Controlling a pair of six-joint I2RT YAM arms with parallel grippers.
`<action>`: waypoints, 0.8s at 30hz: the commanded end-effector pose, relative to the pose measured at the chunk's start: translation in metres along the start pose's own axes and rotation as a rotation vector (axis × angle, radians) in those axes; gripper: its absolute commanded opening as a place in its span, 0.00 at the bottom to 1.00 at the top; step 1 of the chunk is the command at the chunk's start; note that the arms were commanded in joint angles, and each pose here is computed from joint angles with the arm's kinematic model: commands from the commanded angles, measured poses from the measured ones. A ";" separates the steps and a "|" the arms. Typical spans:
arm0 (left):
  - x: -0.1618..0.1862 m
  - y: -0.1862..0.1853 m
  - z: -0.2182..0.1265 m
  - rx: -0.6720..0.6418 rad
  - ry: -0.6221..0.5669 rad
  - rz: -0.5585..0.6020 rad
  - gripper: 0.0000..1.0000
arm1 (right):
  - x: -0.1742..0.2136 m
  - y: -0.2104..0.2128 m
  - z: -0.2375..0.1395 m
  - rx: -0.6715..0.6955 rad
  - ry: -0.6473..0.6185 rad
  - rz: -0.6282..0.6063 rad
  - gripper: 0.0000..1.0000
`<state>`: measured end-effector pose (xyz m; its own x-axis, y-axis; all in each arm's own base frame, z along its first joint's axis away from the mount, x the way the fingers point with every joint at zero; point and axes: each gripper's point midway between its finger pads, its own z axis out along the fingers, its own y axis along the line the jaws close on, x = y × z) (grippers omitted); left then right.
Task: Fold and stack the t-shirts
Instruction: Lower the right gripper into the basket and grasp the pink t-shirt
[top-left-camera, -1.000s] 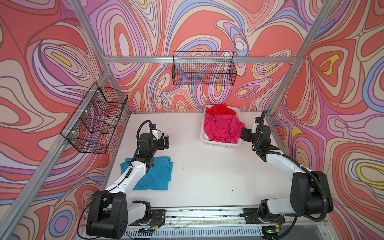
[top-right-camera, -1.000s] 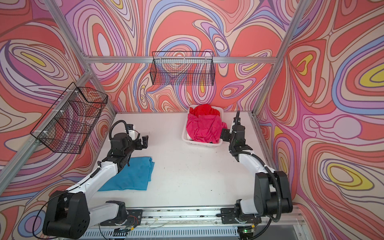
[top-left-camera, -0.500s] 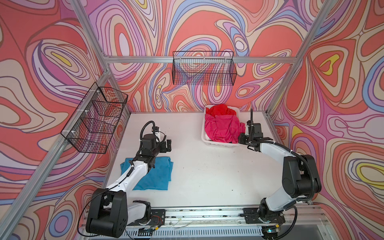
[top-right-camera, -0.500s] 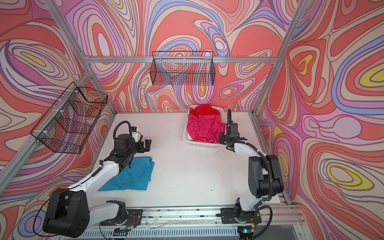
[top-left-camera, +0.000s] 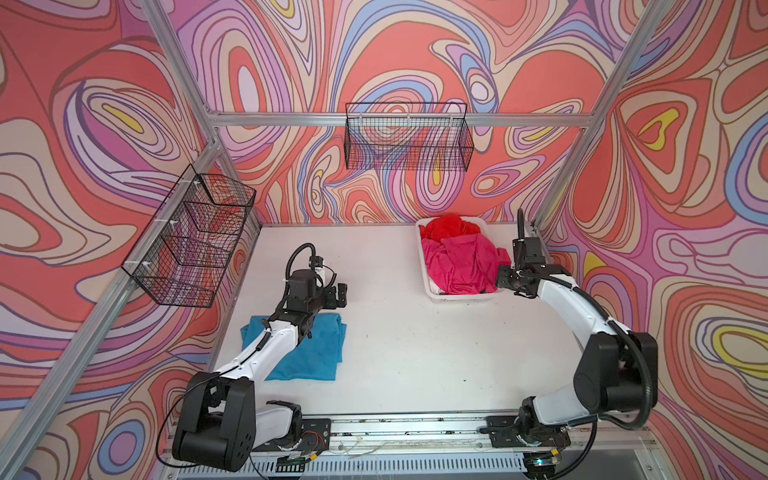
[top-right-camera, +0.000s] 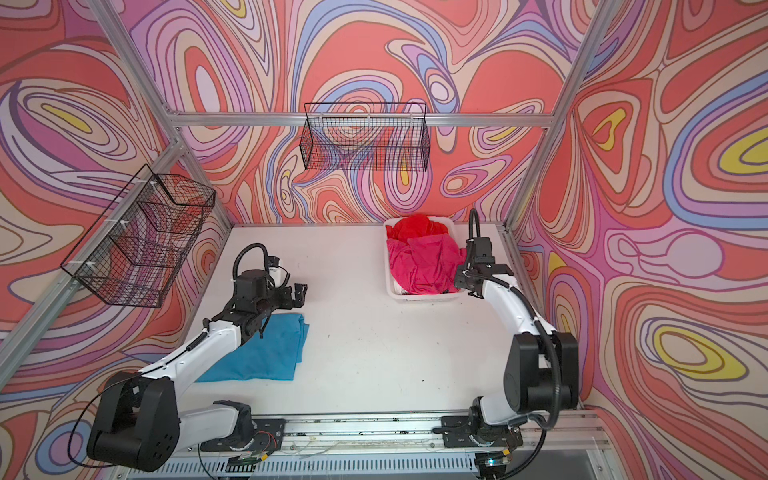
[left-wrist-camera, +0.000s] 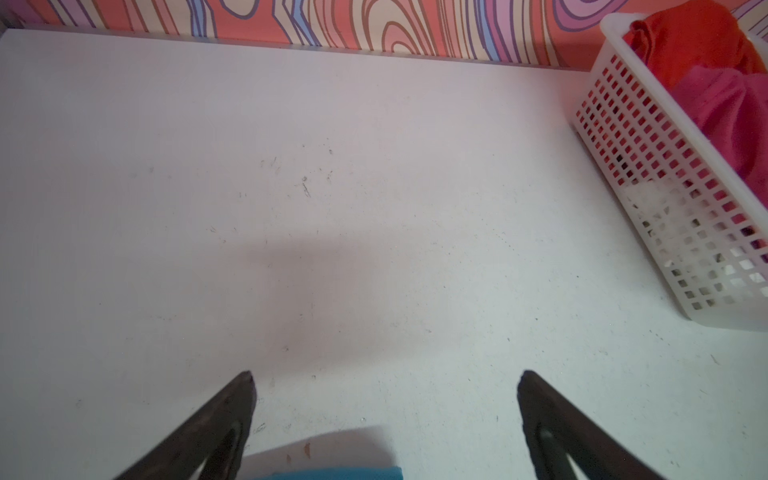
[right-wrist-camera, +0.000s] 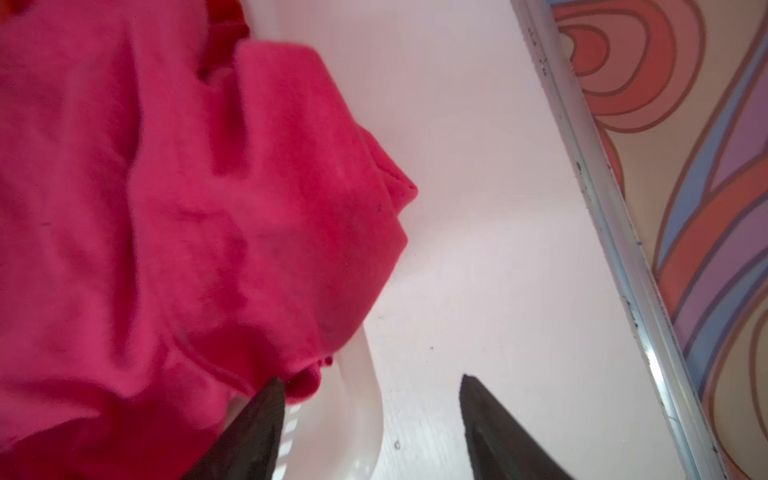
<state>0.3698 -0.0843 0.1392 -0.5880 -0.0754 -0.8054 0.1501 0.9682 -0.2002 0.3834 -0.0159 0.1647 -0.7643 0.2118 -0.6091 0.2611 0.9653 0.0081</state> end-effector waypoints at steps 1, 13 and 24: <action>-0.001 -0.027 -0.005 0.124 0.013 -0.045 1.00 | 0.000 0.037 -0.044 -0.079 -0.023 -0.029 0.72; 0.014 -0.059 -0.010 0.265 0.033 -0.109 1.00 | 0.060 0.231 -0.034 -0.396 0.066 -0.269 0.66; 0.021 -0.055 -0.007 0.247 0.047 -0.106 1.00 | 0.063 0.244 0.030 -0.247 0.072 -0.339 0.35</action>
<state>0.3455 -0.1368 0.1364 -0.6519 -0.1465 -0.7441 0.2693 0.8725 -0.4077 0.4045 0.2340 0.1051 -0.8394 -0.1151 -0.5311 -0.1775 0.9818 0.0679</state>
